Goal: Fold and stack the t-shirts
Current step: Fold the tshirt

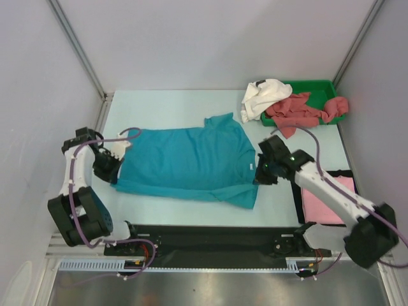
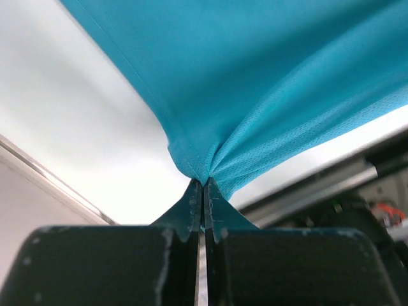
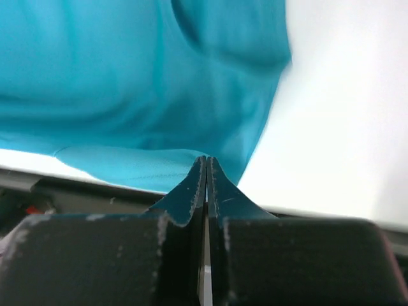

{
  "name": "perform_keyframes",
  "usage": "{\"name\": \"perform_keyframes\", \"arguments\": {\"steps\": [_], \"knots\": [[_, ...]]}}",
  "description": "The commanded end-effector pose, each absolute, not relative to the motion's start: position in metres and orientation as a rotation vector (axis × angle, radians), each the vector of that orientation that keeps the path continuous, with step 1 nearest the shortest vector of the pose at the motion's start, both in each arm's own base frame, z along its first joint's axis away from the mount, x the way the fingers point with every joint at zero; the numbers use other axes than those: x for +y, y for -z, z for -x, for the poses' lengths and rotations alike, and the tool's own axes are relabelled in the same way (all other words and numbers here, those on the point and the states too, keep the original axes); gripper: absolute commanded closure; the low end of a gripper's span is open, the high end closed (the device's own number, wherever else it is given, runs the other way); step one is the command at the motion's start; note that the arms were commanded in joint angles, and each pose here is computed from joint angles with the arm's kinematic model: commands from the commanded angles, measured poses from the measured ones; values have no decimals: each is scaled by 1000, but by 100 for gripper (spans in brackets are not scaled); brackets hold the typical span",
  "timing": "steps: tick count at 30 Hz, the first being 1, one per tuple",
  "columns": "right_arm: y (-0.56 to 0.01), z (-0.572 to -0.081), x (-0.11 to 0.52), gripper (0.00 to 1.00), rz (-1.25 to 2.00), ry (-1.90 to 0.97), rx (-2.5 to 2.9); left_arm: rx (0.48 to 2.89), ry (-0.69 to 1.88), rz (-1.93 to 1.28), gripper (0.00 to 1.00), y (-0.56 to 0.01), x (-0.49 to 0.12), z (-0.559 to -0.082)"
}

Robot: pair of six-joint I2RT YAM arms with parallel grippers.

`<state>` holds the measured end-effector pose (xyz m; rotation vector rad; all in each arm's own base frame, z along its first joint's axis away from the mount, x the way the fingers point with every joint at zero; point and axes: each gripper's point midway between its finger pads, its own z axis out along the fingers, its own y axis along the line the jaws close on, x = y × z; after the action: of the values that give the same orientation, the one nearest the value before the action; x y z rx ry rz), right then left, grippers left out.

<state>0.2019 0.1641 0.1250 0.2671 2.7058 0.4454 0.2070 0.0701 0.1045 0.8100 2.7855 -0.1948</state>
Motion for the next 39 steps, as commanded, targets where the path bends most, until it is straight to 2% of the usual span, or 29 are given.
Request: {"name": "perform_keyframes", "arguments": {"steps": [1, 5, 9, 15, 22, 27, 29, 33, 39], "knots": [[-153, -282, 185, 100, 5, -418, 2486, 2720, 221, -682, 99, -105, 72, -246], [-148, -341, 184, 100, 54, -376, 2437, 2754, 221, -605, 99, -87, 82, -272], [-126, -376, 190, 100, 118, -370, 2458, 2732, 206, -541, 98, -89, 89, -303], [-115, -404, 192, 100, 157, -361, 2484, 2725, 192, -587, 96, -81, 82, -327], [-106, -409, 188, 100, 151, -325, 2530, 2741, 158, -551, 94, -70, 87, -341], [-124, -372, 176, 100, 106, -317, 2580, 2735, 204, -597, 99, -80, 79, -325], [-127, -342, 172, 100, 110, -310, 2629, 2736, 208, -653, 100, -86, 74, -305], [-169, -270, 169, 100, 89, -359, 2644, 2750, 247, -734, 100, -99, 68, -258], [-157, -167, 157, 100, -112, -436, 2794, 2807, 166, -811, 100, -102, 76, -188]]}}
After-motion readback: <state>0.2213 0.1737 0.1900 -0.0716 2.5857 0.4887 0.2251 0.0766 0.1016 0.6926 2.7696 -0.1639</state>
